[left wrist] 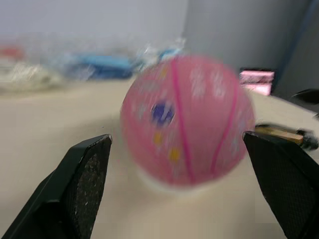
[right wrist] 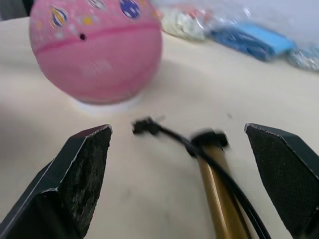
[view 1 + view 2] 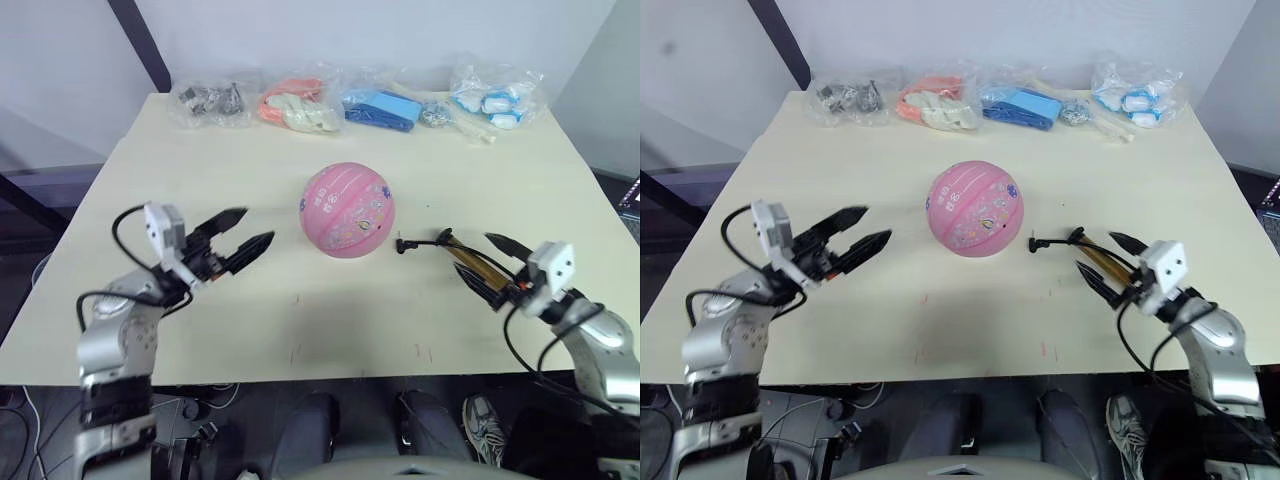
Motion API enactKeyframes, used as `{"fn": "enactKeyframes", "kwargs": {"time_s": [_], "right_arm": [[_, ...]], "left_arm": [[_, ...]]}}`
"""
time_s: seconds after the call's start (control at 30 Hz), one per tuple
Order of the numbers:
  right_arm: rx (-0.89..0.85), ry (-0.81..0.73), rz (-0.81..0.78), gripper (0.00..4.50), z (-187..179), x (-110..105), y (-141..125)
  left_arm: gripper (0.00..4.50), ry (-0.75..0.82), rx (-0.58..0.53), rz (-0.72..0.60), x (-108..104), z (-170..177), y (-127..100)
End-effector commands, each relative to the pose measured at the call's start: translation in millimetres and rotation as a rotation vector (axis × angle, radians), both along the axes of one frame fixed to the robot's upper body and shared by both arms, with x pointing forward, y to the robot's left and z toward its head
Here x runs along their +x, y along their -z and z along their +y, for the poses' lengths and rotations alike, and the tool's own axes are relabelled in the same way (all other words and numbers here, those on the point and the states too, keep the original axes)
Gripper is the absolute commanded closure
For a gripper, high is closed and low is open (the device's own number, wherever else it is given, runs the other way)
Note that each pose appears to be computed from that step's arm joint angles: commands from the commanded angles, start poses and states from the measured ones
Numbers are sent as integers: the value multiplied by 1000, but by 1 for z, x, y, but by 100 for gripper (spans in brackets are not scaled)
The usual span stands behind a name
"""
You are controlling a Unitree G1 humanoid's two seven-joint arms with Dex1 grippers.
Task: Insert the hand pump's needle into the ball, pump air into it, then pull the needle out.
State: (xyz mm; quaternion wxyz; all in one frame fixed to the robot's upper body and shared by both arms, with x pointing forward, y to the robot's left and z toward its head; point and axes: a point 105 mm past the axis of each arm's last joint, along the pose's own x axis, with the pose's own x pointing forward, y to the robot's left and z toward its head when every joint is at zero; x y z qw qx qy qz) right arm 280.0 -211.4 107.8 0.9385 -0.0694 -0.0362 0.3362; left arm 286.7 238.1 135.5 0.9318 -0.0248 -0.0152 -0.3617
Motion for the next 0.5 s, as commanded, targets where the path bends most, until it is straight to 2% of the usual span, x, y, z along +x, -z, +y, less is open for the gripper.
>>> {"fn": "enactKeyframes", "kwargs": {"time_s": [0.03, 0.33, 0.5], "right_arm": [[-14, -8, -11, 1, -20, -14, -5], [-44, 27, 61, 1, -65, -43, 15], [-50, 87, 89, 1, -95, -55, 26]], "left_arm": [[0, -26, 84, -37, -18, 8, -7], [0, -88, 171, 30, -48, 25, 19], [0, -111, 201, 78, -57, 34, 34]]}}
